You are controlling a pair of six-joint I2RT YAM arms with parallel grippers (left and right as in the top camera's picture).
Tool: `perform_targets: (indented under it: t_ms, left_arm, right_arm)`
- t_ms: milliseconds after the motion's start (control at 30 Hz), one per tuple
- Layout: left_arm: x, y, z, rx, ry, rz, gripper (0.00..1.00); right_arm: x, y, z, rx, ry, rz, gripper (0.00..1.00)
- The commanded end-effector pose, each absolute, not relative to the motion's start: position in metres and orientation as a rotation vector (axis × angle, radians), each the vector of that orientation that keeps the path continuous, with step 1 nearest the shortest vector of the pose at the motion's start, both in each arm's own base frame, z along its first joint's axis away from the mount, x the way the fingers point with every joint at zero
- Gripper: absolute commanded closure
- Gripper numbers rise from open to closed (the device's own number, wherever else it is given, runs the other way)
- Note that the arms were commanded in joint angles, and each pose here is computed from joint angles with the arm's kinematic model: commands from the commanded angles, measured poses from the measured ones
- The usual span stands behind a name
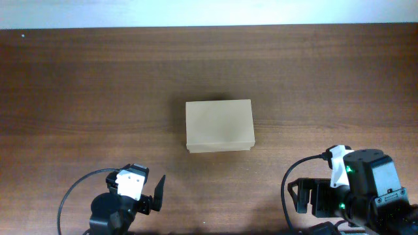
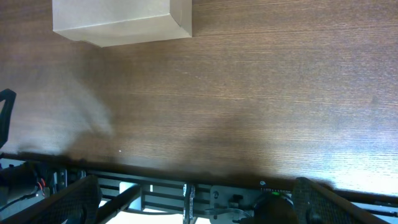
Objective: Pack container
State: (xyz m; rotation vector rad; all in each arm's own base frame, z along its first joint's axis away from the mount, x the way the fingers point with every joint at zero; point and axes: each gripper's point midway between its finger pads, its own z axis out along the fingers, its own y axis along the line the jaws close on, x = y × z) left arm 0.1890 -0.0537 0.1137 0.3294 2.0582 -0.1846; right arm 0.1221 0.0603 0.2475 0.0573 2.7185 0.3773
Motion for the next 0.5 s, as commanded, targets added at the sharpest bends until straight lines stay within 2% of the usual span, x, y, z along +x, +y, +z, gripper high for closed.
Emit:
perform_targets:
  t_ms: [0, 467]
  left_arm:
    - [0.191, -0.051, 0.106, 0.297, 2.061, -0.182, 0.00]
    - [0.188, -0.051, 0.087, 0.289, 2.115, -0.189, 0.00]
  right_arm:
    - [0.123, 0.058, 0.252, 0.073, 2.700, 0.371, 0.01]
    - [0.123, 0.058, 0.252, 0.073, 2.700, 0.371, 0.01]
